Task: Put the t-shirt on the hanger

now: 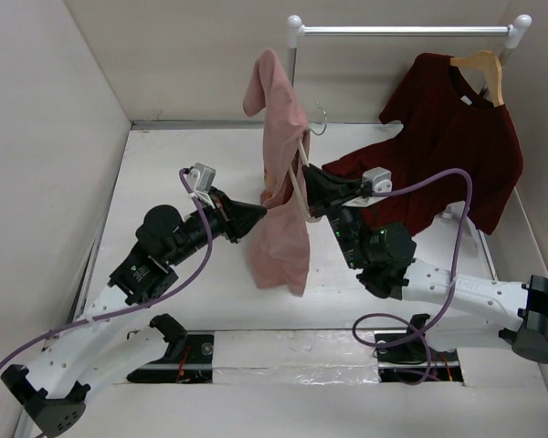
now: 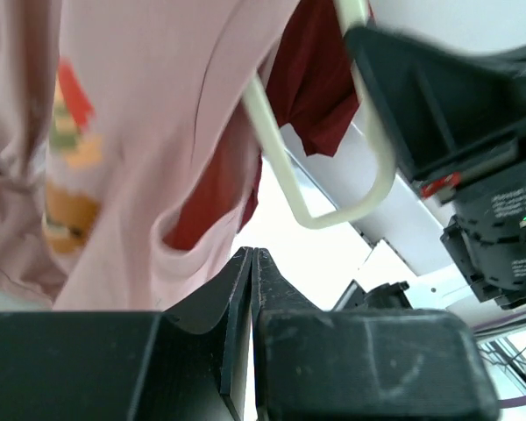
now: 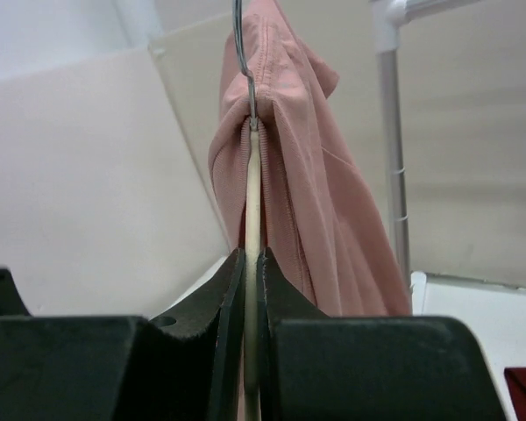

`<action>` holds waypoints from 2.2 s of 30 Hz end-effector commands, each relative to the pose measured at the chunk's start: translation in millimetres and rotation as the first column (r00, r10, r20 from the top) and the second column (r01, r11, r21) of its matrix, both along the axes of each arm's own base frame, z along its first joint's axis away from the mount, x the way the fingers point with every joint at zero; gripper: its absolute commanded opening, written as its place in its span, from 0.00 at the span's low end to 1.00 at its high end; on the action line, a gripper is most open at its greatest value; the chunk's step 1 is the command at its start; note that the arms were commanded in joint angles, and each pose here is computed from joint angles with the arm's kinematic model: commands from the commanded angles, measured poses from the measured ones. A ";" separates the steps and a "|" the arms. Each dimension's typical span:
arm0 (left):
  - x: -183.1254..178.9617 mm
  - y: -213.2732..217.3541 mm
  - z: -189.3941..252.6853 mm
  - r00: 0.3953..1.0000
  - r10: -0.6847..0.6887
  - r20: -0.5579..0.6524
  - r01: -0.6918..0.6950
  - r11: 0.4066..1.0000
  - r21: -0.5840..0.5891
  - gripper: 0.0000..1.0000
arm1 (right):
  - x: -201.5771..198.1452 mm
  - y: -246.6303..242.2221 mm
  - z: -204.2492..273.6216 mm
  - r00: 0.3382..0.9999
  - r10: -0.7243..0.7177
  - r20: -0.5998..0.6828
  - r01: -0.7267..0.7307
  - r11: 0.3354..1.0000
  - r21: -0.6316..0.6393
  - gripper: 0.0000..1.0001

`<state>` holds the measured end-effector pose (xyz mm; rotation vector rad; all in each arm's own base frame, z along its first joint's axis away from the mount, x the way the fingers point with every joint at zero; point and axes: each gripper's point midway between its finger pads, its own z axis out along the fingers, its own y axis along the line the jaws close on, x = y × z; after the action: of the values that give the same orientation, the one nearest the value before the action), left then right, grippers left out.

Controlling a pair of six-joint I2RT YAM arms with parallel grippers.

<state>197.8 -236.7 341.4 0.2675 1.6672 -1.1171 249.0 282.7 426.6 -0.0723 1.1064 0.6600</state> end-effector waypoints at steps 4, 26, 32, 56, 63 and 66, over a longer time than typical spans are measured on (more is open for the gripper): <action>-5.7 -14.3 -5.2 0.996 -0.087 -0.024 0.087 0.996 0.022 0.00 | 7.9 -15.4 48.9 0.995 -0.072 0.062 0.059 0.980 0.188 0.00; 58.0 -15.8 110.8 0.952 0.135 0.276 -0.123 0.991 -0.060 0.54 | -16.0 -13.6 12.2 1.000 0.016 -0.001 -0.015 0.989 0.147 0.00; 72.4 -23.0 104.6 0.943 0.143 0.301 -0.144 0.989 -0.019 0.54 | -21.0 -10.8 16.8 0.998 0.058 0.003 -0.057 0.986 0.154 0.00; 49.1 -41.9 94.9 0.952 -0.010 0.305 0.024 0.999 -0.042 0.00 | -13.3 4.6 12.9 0.995 0.093 -0.037 -0.088 0.987 0.131 0.00; 23.8 -46.9 60.4 0.970 -0.129 0.205 0.138 0.990 -0.028 0.00 | 4.4 4.8 28.2 0.999 0.040 -0.002 -0.039 0.991 0.131 0.00; 14.8 -44.6 61.0 0.967 -0.149 0.205 0.161 0.986 -0.042 0.00 | 11.8 4.1 35.2 1.000 -0.008 0.023 0.005 0.994 0.106 0.00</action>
<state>247.1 -271.8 399.2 0.3665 1.4680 -1.0682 257.7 311.1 391.8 -0.1197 1.2228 0.6758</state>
